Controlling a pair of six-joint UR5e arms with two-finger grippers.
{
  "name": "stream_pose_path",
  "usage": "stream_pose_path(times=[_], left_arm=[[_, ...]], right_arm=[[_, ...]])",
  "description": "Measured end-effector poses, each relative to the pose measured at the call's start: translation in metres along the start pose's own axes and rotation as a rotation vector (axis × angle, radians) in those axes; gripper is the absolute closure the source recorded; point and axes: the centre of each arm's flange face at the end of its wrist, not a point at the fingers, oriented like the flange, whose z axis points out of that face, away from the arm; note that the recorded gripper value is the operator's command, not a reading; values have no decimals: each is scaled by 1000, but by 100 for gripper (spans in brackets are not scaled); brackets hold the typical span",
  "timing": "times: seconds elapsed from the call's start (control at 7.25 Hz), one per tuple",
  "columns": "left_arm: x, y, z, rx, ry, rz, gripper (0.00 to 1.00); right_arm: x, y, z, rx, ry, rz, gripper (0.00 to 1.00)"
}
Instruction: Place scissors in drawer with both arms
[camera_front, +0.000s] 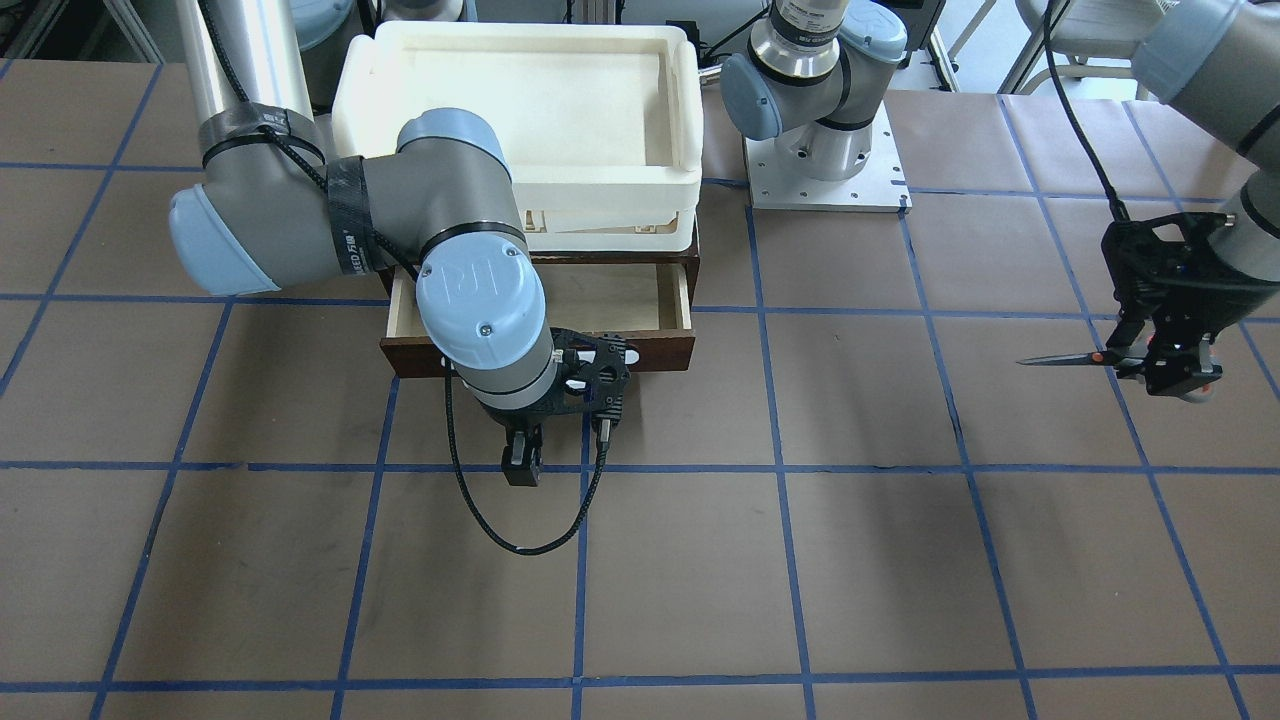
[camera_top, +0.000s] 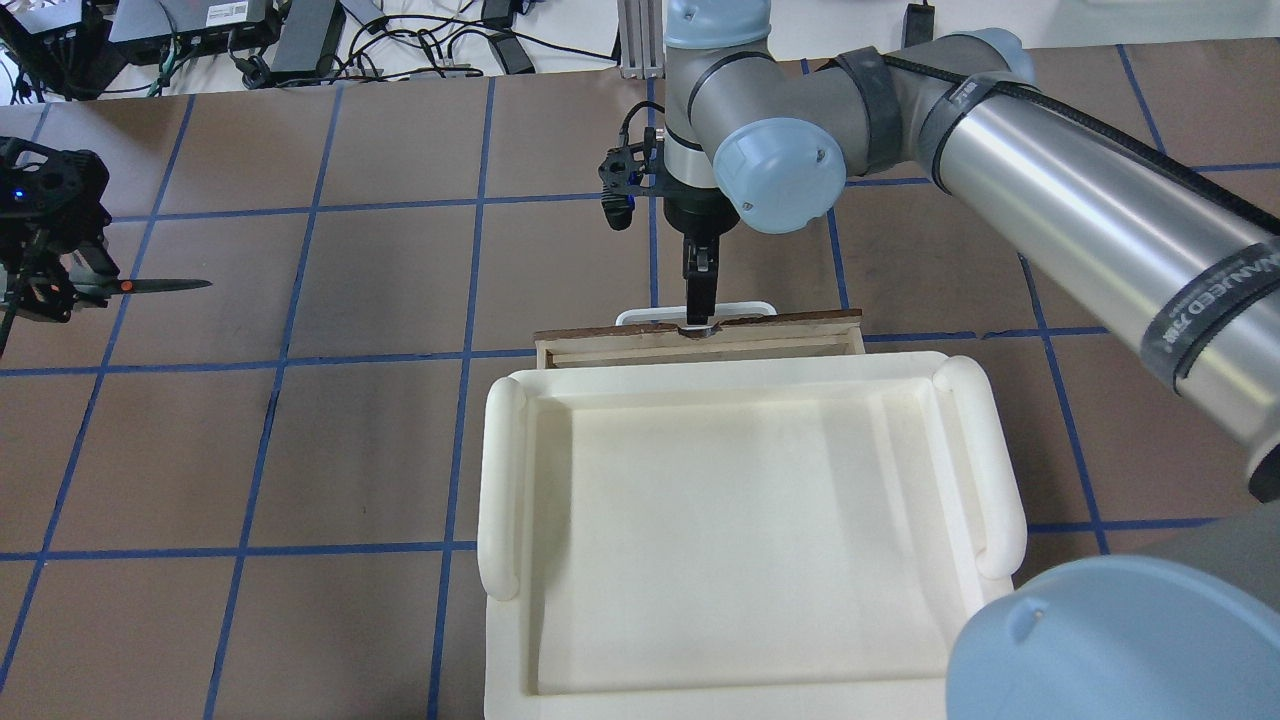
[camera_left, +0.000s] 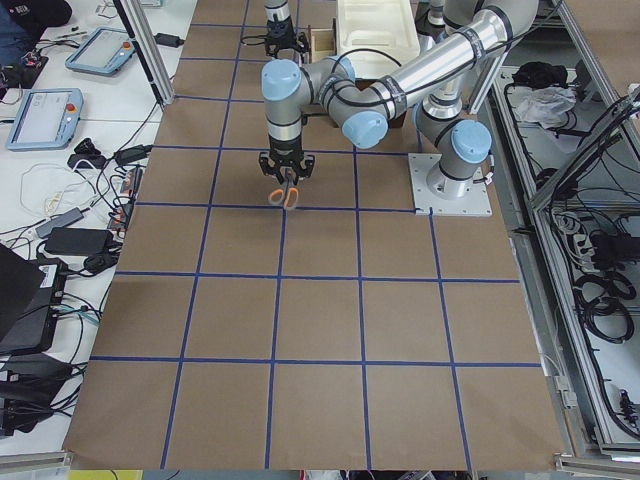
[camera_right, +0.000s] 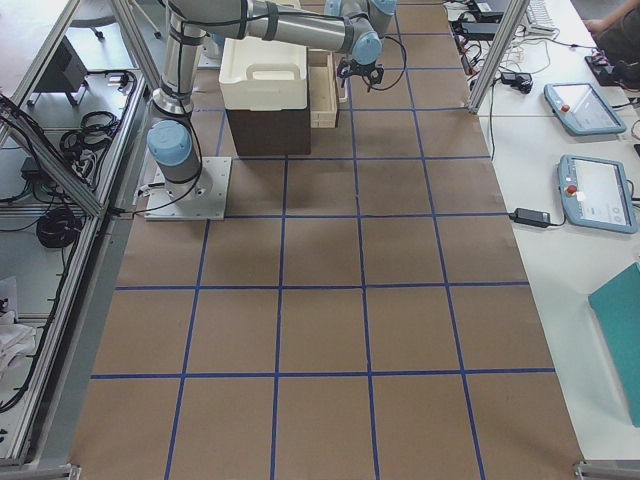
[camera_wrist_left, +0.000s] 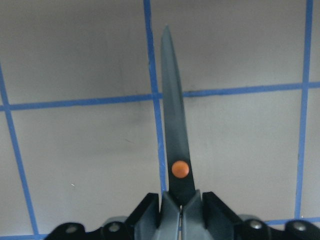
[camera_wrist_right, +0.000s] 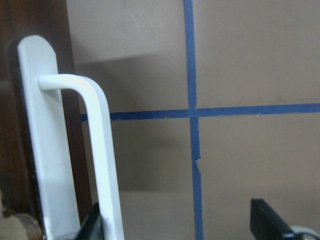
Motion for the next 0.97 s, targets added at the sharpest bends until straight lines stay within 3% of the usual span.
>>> stream_pose_path(times=[0.41, 0.97], left_arm=[[-17, -100, -35, 21, -40, -44, 100], [-18, -227, -49, 93, -58, -174, 100]], right_arm=[[15, 5, -4, 5, 13, -28, 0], [34, 17, -6, 11, 23, -35, 0]])
